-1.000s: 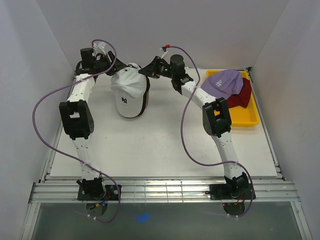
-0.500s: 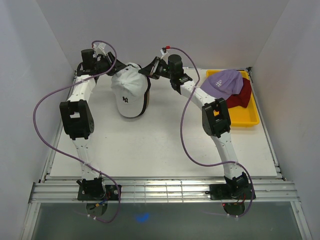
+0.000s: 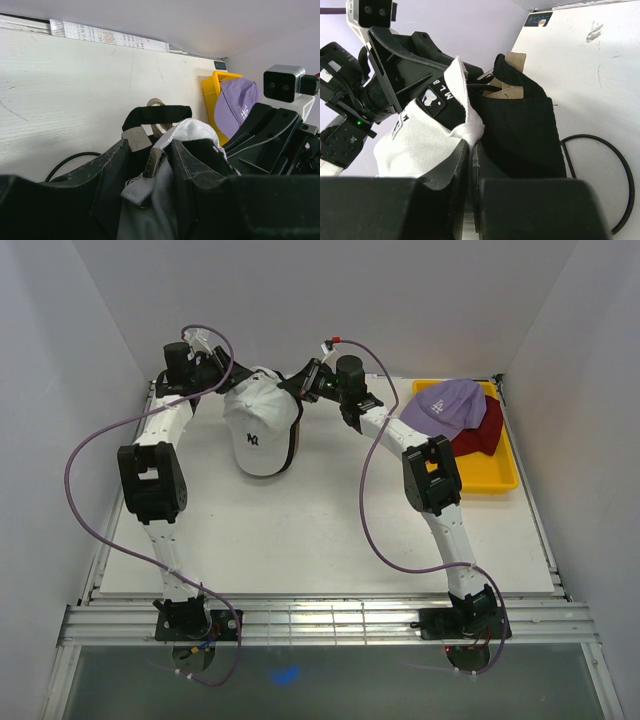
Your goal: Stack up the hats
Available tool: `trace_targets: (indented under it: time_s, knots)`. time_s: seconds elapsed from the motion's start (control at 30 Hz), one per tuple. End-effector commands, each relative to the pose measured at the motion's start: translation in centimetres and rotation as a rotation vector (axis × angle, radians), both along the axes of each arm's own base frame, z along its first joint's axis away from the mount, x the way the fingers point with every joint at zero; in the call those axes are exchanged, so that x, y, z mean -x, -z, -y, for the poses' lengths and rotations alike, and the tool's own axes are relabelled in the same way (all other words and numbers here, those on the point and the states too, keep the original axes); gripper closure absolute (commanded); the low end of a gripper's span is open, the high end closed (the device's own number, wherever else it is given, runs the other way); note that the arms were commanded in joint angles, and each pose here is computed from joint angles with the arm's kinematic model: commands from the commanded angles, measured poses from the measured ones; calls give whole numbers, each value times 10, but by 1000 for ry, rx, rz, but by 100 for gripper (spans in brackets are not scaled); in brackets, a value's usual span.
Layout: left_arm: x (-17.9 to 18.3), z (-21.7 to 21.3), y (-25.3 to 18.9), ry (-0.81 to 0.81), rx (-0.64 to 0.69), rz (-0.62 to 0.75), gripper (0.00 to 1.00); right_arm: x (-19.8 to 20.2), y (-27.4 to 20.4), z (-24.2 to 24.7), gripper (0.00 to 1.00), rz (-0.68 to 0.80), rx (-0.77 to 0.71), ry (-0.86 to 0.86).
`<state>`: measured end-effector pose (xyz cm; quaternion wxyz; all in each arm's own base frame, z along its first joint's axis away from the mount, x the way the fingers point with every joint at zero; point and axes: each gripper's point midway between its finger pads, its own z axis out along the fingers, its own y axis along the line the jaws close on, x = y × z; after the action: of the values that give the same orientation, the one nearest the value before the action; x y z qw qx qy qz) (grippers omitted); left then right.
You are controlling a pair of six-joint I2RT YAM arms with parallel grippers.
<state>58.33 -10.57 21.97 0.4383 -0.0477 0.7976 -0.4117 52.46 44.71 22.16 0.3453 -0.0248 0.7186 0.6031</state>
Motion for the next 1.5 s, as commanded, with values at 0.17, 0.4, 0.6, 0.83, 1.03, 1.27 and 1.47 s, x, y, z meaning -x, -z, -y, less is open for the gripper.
trace_targets:
  time_s: [0.17,0.4,0.6,0.83,1.03,1.27,1.47]
  knots:
    - [25,6,49,-16,-55,-158,49,-3,124,30,92,-243,227,81]
    - [29,3,52,-45,-63,-158,46,-1,140,33,92,-278,263,82]
    - [33,0,60,-68,-67,-173,42,-1,154,40,92,-310,314,96]
    - [35,-7,71,-115,-84,-186,44,2,162,40,92,-325,323,91]
    - [37,-10,85,-140,-94,-206,68,3,165,40,92,-324,328,83]
    - [35,-17,96,-173,-121,-224,100,2,172,41,92,-333,347,85]
    - [36,-26,107,-227,-157,-264,100,7,185,45,92,-368,388,88]
